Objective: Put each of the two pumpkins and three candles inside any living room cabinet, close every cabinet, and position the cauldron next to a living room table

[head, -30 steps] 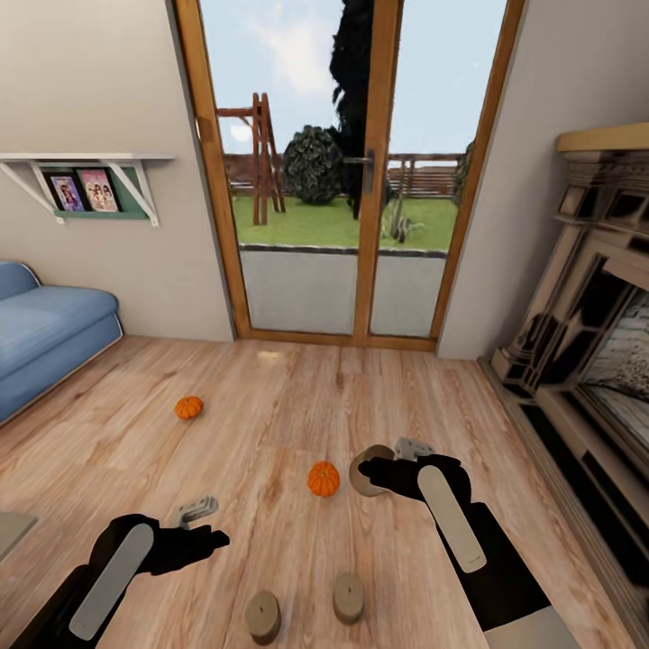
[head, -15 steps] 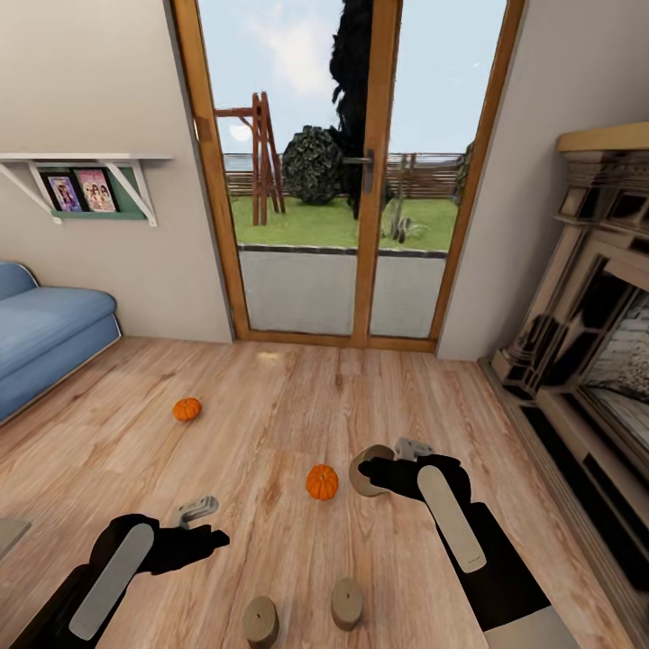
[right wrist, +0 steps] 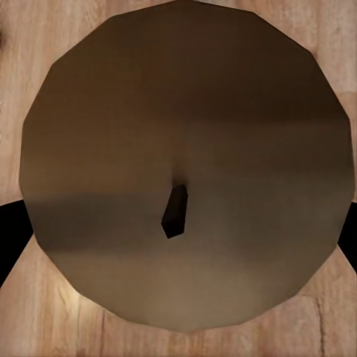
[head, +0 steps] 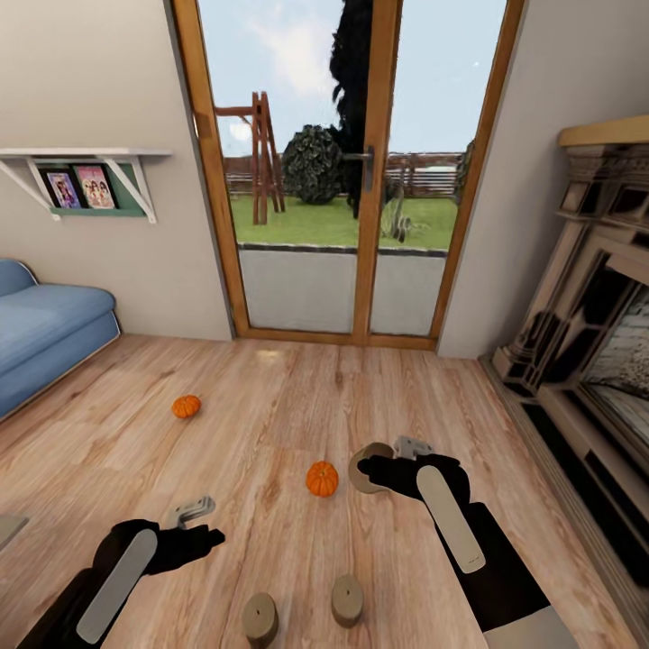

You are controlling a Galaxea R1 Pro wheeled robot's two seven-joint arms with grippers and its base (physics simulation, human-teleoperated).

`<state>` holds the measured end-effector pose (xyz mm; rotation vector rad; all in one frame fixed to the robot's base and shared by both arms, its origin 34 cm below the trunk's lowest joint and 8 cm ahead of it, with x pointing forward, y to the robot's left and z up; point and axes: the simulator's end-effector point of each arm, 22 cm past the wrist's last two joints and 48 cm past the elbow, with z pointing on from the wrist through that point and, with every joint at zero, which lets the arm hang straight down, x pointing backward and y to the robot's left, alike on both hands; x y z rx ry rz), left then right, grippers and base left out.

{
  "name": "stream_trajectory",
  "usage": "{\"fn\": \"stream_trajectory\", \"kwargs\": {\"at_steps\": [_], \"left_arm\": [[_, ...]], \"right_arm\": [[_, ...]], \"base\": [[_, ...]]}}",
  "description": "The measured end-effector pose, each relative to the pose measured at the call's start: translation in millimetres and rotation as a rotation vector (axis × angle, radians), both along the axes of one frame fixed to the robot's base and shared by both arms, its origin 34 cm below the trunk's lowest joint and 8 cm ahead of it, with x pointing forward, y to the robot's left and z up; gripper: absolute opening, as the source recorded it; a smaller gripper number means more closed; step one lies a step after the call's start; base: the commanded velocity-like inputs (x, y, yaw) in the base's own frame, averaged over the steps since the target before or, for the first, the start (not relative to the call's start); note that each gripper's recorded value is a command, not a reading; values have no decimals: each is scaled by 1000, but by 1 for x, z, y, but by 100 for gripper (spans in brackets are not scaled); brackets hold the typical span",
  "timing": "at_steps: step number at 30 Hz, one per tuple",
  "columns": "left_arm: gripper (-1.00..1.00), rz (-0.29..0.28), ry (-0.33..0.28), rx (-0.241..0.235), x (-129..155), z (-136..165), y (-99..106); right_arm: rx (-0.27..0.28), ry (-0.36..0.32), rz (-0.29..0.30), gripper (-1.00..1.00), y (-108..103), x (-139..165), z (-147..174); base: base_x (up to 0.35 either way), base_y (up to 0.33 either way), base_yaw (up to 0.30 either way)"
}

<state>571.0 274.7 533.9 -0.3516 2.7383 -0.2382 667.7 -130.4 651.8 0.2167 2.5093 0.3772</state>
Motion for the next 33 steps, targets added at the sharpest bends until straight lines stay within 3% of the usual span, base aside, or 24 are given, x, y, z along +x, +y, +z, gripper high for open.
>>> {"fn": "stream_trajectory", "kwargs": {"at_steps": [9, 15, 20, 23, 33], "left_arm": [[100, 16, -14, 2, -1, -23, -2], [100, 16, -29, 4, -1, -36, -6], [100, -16, -26, 9, -6, -49, -15], [100, -22, -25, 11, -7, -56, -17], [100, -25, -25, 11, -12, -77, -18]], "right_arm": [[7, -10, 7, -100, 5, -2, -14], [23, -81, 69, -100, 31, -4, 3], [89, -77, 140, -100, 66, -18, 0], [107, -77, 157, -100, 75, -23, -4], [114, -79, 166, -100, 78, -29, -23]], "base": [[0, 0, 0], [0, 0, 0], [0, 0, 0], [0, 0, 0], [0, 0, 0]]}}
